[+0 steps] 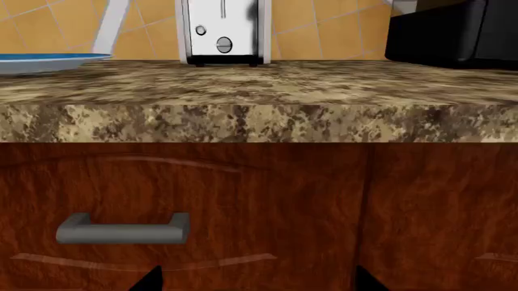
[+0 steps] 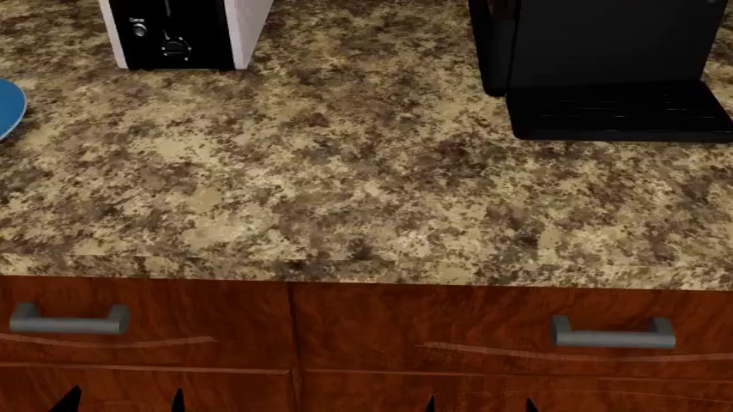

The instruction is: Place the toasted item on a plate.

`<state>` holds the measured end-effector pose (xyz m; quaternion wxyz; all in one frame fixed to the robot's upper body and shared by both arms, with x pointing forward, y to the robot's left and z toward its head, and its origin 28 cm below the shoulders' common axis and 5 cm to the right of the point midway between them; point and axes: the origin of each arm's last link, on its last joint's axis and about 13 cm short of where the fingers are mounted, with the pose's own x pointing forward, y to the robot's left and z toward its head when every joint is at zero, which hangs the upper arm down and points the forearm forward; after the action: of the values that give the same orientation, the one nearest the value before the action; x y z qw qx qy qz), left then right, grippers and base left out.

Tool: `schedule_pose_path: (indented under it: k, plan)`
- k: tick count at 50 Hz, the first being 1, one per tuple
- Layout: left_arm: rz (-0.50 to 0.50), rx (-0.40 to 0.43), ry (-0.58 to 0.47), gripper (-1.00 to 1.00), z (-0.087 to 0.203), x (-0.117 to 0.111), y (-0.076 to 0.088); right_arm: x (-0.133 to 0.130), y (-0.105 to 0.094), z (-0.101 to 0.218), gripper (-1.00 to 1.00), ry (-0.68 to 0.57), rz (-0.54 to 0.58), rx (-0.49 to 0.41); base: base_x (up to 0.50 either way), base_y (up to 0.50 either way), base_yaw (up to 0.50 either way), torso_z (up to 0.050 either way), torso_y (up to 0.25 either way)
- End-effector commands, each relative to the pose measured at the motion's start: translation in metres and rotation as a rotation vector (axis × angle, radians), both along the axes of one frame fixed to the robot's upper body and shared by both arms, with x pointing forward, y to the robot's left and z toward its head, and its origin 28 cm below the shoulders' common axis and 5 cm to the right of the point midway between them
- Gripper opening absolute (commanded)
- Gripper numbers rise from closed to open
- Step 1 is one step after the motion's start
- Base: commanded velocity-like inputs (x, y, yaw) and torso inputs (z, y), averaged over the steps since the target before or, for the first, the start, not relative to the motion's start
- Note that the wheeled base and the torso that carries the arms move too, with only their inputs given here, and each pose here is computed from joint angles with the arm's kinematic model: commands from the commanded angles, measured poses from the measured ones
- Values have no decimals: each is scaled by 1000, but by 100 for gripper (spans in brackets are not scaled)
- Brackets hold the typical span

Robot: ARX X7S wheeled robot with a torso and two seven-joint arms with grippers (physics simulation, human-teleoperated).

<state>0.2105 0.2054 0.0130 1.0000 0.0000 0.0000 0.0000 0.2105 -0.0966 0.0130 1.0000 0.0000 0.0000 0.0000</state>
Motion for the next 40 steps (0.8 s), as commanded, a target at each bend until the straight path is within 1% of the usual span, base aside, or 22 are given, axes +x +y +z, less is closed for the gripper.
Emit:
schedule_pose_path:
  k: [1,3,7,8,9,10,11,12,14,15,16,19,20,27,32,33,37,39,40]
  plan:
    - [0,0,0,100,0,-1,0,-1,0,0,100,0,0,0,0,0,0,0,0]
    - [-13,10,0,100,1,-2,1,0,0,0,100,7,-3,-14,0,0,0,0,0]
    - [-13,23,3,100,1,-3,3,-2,0,4,100,10,-4,-11,0,0,0,0,0]
    - [0,42,6,100,0,-2,4,-2,-1,5,100,11,-4,-16,0,0,0,0,0]
    - [-16,27,7,100,0,-3,3,-2,-1,6,100,11,-8,-25,0,0,0,0,0]
    - [-8,38,6,100,0,-2,4,-2,-1,7,100,15,-12,-24,0,0,0,0,0]
    - [-33,50,4,100,-1,-3,3,-2,-1,9,100,10,-5,-26,0,0,0,17,0]
    - [-26,53,28,100,-2,-2,4,-1,0,11,100,8,-3,-28,0,0,0,50,0]
    - [-26,52,13,100,-2,-2,4,-1,1,13,100,3,3,-30,0,0,0,50,15]
    - [-34,58,27,100,-3,-2,4,0,1,13,100,4,2,-39,0,0,0,50,16]
    - [-32,57,12,100,-1,-1,4,0,1,14,100,5,5,-42,0,0,0,50,0]
    - [-21,62,18,100,-2,-1,6,0,2,15,100,0,10,-39,0,0,0,50,0]
    - [-13,75,19,100,-3,-1,7,0,2,14,100,6,12,-53,0,0,0,50,0]
    - [-11,78,23,100,-1,-1,8,-2,2,17,100,0,15,-43,0,0,0,50,0]
    - [-9,84,14,100,5,-1,10,0,2,22,100,-17,11,-44,0,0,0,50,0]
    - [3,75,12,100,7,0,12,0,2,25,100,-24,13,-41,0,0,0,50,0]
    - [-1,94,-7,100,15,2,15,3,2,32,100,-43,22,-44,0,0,0,50,0]
    - [4,86,-12,100,19,3,17,4,1,35,100,-47,17,-51,0,0,0,50,0]
    - [1,99,-17,100,22,4,18,5,1,39,100,-61,18,-41,0,0,0,50,0]
